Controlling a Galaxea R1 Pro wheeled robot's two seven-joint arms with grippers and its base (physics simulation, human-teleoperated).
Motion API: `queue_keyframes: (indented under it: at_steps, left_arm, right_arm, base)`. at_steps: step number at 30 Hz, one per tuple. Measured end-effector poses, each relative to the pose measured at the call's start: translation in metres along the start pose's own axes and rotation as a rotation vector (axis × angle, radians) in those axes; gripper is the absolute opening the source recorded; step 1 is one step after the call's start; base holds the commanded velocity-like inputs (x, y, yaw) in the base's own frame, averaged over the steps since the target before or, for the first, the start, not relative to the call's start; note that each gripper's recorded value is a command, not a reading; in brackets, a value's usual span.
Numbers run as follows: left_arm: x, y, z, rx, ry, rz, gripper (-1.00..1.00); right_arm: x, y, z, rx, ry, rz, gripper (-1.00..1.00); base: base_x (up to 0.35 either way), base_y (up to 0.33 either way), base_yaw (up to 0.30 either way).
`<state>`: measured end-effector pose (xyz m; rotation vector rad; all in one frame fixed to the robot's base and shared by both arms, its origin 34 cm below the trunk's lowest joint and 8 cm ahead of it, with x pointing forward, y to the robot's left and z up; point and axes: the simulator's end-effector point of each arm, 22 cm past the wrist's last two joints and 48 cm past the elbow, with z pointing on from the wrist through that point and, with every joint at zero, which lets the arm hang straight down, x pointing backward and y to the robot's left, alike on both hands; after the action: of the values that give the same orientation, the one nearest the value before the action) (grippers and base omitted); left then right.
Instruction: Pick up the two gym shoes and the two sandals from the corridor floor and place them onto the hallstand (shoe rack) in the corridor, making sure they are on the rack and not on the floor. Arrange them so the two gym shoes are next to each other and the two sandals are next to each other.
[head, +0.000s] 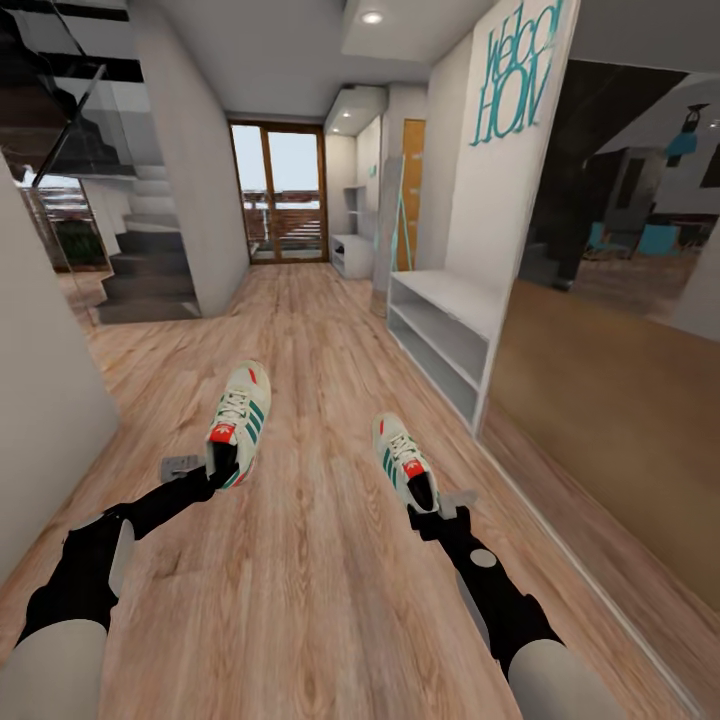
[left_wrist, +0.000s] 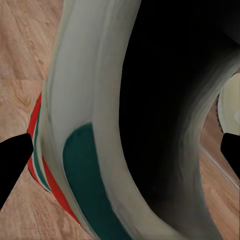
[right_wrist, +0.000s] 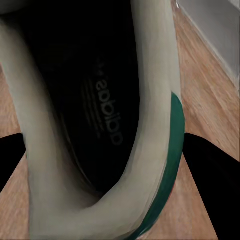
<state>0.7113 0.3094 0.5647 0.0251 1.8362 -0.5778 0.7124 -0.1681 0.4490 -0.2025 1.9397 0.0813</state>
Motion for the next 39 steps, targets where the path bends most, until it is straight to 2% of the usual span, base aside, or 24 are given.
queue_keyframes:
  at_steps: [4,30,39]
  left_arm:
    - [0.0000,0.0000,0.0000,0.000,0.000,0.000,-1.00]
    - [0.0048,0.0021,0.0017,-0.002,0.008,-0.004,-1.00]
    - [0.0049,0.0020,0.0017,-0.002,0.008,-0.003,-1.00]
  right_arm:
    - [-0.0005,-0.0002,0.0000,0.000,-0.001,0.000,-1.00]
    - [0.0049,0.0004,0.0015,-0.001,0.009,0.000,-1.00]
    - [0.0049,0.0006,0.0015,-0.002,0.009,0.000,-1.00]
  base:
    - [0.346,0.000,0.183]
    - [0.346,0.000,0.020]
    - [0.346,0.000,0.244]
